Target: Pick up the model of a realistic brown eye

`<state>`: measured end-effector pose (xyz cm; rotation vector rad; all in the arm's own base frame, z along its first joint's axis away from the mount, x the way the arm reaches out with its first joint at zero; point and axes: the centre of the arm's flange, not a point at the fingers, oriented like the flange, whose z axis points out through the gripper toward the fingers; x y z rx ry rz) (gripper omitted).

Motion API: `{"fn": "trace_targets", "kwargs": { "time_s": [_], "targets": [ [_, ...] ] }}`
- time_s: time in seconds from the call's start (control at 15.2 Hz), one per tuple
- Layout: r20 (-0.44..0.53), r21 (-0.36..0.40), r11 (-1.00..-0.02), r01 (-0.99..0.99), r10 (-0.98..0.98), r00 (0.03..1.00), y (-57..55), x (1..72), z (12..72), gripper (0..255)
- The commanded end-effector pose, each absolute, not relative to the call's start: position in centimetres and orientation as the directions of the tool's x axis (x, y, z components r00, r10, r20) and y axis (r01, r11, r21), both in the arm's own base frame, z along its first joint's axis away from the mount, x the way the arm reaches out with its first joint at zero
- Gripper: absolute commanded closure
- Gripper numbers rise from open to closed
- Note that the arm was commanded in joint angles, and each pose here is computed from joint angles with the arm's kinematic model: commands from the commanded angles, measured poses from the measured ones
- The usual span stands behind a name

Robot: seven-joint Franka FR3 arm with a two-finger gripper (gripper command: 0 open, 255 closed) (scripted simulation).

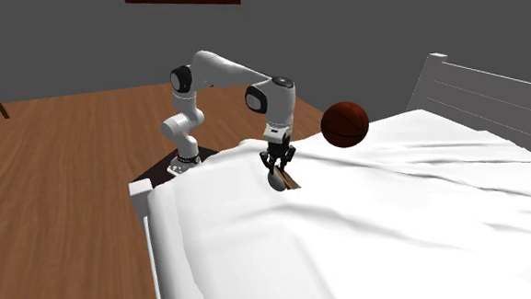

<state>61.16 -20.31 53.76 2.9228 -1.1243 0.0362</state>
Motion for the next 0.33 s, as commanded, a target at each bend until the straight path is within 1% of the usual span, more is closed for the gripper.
{"fn": "trace_targets", "kwargs": {
  "time_s": [0.0, 0.26],
  "targets": [
    [0.025, 0.001, -0.742, -0.67, -0.67, 0.742, -20.2, 61.2, 54.9, 255],
    [0.025, 0.001, -0.742, -0.67, -0.67, 0.742, -20.2, 61.2, 56.0, 255]
  ]
}}
